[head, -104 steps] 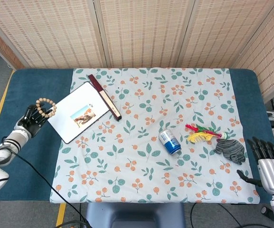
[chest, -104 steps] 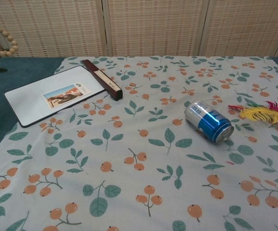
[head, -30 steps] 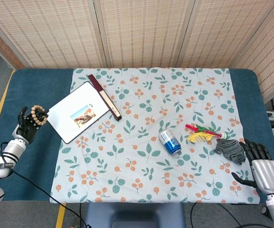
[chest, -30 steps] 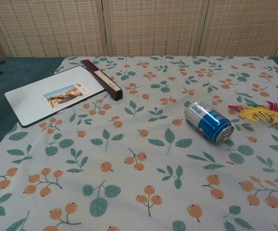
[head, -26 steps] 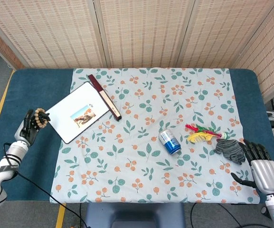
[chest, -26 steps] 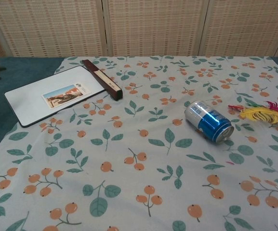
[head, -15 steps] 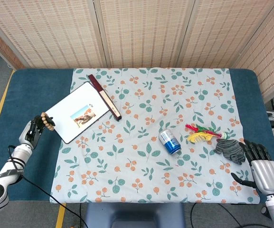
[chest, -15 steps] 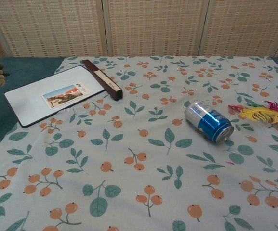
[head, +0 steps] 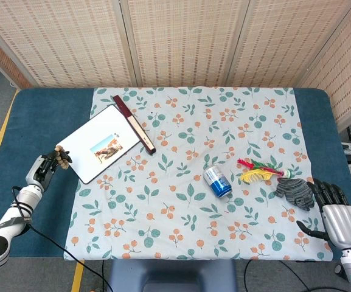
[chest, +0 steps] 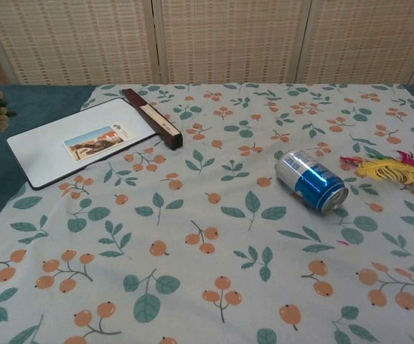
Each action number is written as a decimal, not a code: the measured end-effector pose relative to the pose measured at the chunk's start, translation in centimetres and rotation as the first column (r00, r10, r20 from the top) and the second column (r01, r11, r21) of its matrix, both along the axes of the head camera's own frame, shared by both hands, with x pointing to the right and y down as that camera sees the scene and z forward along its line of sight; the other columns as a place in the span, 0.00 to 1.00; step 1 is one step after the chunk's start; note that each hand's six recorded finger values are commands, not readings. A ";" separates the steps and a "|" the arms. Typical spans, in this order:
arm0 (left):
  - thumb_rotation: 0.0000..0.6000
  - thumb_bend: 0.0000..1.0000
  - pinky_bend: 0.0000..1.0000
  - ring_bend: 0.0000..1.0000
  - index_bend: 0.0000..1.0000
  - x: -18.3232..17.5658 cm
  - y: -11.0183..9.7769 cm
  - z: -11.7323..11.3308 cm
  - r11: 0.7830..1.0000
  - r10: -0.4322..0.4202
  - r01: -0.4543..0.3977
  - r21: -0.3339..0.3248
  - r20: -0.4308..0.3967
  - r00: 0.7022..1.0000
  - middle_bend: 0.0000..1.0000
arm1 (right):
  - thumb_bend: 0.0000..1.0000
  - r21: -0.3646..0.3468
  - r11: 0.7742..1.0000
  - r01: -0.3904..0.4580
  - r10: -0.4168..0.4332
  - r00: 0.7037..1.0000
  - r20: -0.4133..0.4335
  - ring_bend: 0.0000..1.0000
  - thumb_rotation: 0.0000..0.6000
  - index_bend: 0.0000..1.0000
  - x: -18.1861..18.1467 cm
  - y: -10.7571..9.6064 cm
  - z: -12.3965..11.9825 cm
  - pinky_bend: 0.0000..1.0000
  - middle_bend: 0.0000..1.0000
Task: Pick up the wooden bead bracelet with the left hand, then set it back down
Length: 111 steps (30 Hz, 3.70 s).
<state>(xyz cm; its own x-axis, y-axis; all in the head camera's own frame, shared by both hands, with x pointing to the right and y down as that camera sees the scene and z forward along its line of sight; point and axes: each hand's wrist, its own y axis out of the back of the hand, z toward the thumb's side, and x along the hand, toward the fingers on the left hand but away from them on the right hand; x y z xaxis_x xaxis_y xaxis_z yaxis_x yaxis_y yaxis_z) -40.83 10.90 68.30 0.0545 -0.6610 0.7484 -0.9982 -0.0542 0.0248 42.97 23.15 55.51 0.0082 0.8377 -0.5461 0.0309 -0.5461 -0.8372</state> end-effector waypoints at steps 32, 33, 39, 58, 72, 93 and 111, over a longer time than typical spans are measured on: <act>1.00 1.00 0.00 0.14 0.62 1.8 1.3 -0.1 0.997 -0.001 -0.007 -0.070 -0.117 0.993 0.56 | 0.15 0.016 1.000 -0.003 0.003 1.000 0.002 0.00 0.69 0.00 0.1 -0.1 -0.4 0.00 0.00; 1.00 1.00 0.00 0.14 0.59 1.9 1.3 -0.2 0.997 0.008 -0.016 -0.069 -0.115 0.993 0.55 | 0.15 0.015 1.000 -0.003 0.003 1.000 0.002 0.00 0.69 0.00 0.1 -0.1 -0.4 0.00 0.00; 1.00 0.86 0.00 0.13 0.57 2.5 1.5 -0.5 0.998 0.042 -0.048 -0.051 -0.113 0.993 0.51 | 0.15 0.009 1.000 -0.003 0.003 1.000 0.000 0.00 0.69 0.00 0.1 0.0 -0.3 0.00 0.00; 0.57 0.70 0.00 0.14 0.71 2.0 2.0 -0.1 0.999 0.003 -0.007 -0.040 -0.104 0.995 0.58 | 0.15 0.004 1.000 -0.003 0.003 1.000 0.001 0.00 0.69 0.00 0.0 0.0 -0.3 0.00 0.00; 0.27 0.48 0.00 0.15 0.71 2.4 2.0 -0.5 1.000 -0.006 0.005 -0.011 -0.107 0.994 0.58 | 0.15 0.001 1.000 -0.007 0.007 1.000 -0.004 0.00 0.69 0.00 0.1 0.0 -0.3 0.00 0.00; 0.43 0.91 0.00 0.15 0.70 2.7 2.5 -0.7 0.999 0.036 -0.037 -0.015 -0.097 0.995 0.59 | 0.15 0.016 1.000 -0.010 0.010 1.000 -0.002 0.00 0.69 0.00 0.2 0.0 -0.7 0.00 0.00; 1.00 1.00 0.00 0.01 0.45 3.8 3.5 -1.0 0.979 0.202 -0.202 -0.015 -0.045 0.978 0.36 | 0.15 0.025 1.000 -0.017 0.018 1.000 -0.001 0.00 0.69 0.00 0.3 -0.1 -0.9 0.00 0.00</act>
